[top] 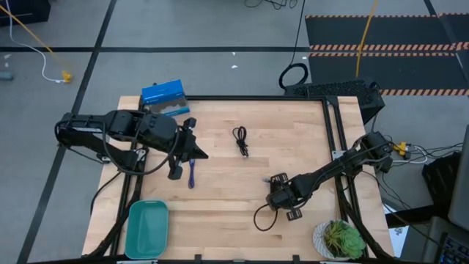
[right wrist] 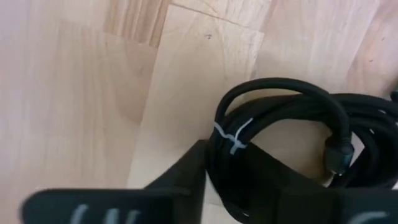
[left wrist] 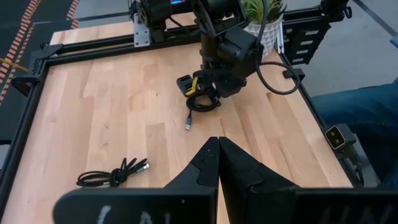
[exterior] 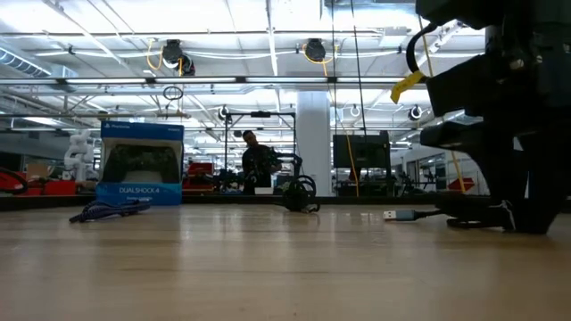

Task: Pick and place USB-C Cables
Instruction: Put the upper black cable into the blue basket

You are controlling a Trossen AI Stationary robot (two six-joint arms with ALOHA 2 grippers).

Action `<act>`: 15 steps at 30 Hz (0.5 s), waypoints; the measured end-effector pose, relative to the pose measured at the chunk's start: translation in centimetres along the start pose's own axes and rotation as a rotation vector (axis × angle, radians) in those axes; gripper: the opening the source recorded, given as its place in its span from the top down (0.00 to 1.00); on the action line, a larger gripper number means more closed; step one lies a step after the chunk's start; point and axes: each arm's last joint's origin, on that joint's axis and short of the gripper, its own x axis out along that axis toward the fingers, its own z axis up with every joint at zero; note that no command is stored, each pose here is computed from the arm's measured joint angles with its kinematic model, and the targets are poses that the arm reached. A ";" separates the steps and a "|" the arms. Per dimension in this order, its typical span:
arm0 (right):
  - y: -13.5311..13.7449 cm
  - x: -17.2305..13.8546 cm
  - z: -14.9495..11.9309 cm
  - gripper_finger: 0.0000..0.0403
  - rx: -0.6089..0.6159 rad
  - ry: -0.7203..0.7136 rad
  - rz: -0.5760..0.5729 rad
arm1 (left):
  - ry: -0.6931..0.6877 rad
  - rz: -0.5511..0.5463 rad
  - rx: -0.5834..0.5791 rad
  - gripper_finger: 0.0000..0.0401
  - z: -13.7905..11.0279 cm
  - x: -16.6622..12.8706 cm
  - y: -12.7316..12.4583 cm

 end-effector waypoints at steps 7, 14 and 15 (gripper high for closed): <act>-0.1 -0.8 0.4 0.94 -0.017 -0.021 0.014 | 0.034 -0.009 -0.016 0.98 -0.2 0.6 -0.2; -0.3 -3.4 0.2 0.89 -0.013 -0.110 0.027 | 0.034 -0.040 0.014 0.98 -0.1 0.7 -1.2; -0.3 -3.9 0.1 0.89 -0.015 -0.128 0.029 | 0.033 -0.044 0.017 0.98 -0.1 0.7 -1.3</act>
